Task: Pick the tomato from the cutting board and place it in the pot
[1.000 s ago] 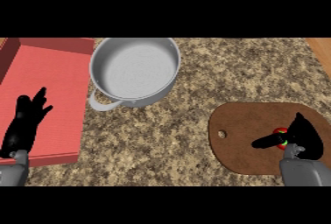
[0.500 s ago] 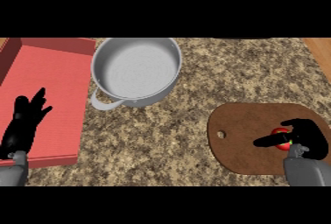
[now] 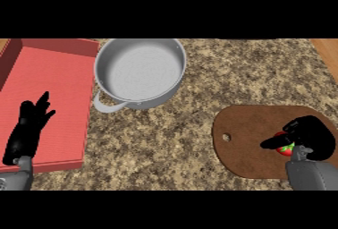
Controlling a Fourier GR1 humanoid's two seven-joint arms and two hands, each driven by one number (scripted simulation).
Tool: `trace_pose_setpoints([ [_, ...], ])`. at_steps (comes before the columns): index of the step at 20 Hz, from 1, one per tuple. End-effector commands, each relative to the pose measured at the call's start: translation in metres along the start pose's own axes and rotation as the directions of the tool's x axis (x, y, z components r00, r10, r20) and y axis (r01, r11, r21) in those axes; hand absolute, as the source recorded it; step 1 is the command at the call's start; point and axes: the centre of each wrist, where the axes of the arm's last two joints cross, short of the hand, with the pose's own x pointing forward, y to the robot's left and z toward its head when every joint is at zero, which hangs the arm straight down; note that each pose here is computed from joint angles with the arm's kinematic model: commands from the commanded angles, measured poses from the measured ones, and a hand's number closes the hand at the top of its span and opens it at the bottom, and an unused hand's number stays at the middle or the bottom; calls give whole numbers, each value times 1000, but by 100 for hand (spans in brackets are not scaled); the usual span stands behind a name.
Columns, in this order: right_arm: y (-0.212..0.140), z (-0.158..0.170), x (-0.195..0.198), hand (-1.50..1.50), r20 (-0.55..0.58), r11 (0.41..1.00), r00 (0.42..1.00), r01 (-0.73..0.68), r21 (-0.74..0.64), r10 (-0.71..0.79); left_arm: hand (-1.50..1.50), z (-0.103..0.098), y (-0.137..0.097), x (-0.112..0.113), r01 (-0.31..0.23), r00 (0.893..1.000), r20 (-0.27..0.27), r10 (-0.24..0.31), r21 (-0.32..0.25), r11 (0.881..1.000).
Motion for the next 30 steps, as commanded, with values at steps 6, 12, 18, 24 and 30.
trace_pose_setpoints([
  [6, 18, 86, 33, 150, 538, 971, 821, -237, 16, 192, 0, 2, 11, -8, -2, 1000, -28, 2, 3, 1000],
  [12, -26, 128, 41, 150, 537, 968, 812, -131, -213, 228, 0, 2, 4, -22, 3, 999, -47, -3, 1, 1000],
  [18, -64, 183, 42, 150, 705, 924, 705, 214, -316, 77, 0, -4, 3, -13, 6, 999, -43, -6, -4, 1000],
  [24, -113, 227, 65, 150, 850, 832, 524, 490, -260, -42, 0, -1, -2, -18, -5, 999, -46, 4, -19, 1000],
  [30, -151, 251, 113, 150, 874, 850, 486, 469, -240, -21, 0, -1, -6, 11, 11, 999, -38, -12, -26, 1000],
])
